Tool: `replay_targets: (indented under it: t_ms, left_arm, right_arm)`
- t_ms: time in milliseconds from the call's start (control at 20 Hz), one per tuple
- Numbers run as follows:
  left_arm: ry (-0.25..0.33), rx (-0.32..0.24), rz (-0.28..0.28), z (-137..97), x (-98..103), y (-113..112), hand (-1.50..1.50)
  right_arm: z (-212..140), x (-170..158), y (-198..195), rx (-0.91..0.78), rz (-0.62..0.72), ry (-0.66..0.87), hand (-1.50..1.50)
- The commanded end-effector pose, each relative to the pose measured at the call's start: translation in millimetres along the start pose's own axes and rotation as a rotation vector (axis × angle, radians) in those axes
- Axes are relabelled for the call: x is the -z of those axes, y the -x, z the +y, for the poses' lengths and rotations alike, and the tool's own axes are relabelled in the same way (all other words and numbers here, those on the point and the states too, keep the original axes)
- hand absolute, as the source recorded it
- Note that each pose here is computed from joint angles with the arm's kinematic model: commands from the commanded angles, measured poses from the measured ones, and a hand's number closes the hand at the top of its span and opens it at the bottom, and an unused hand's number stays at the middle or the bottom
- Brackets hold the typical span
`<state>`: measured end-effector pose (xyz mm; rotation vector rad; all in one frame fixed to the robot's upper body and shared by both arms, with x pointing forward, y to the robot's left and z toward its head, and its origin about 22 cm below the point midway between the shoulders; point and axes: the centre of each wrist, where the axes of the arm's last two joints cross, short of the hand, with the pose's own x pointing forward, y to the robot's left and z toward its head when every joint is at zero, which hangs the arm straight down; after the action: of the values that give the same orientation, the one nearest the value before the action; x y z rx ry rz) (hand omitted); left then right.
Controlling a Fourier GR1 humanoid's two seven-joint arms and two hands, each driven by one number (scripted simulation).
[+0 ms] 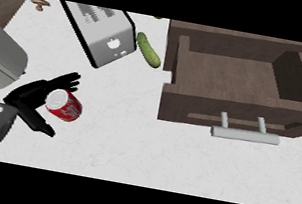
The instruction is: Pick up the can, place it into the drawer and close the drawer
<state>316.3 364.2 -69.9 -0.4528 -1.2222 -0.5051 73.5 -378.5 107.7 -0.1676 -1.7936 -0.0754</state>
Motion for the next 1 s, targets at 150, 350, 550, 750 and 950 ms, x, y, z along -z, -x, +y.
replay_targets:
  t_ms: [150,350,550,750,950]
  left_arm:
    - [0.104,-0.101,-0.091,-6,2,13,-1.50]
    - [0.121,-0.158,-0.086,-20,18,18,-1.50]
    - [0.150,-0.194,-0.075,-15,18,14,1.50]
    - [0.254,-0.225,-0.056,-24,36,6,1.50]
    - [0.320,-0.251,-0.145,-30,47,-3,1.50]
  right_arm:
    - [1,-3,0,0.029,-0.009,-0.002,-1.50]
    - [-8,9,6,0.020,-0.006,-0.011,-1.50]
    - [1,-4,-13,0.015,0.006,0.002,-1.50]
    - [9,-5,-1,0.040,0.005,-0.006,-1.50]
    - [1,-6,-8,0.020,0.010,0.003,-1.50]
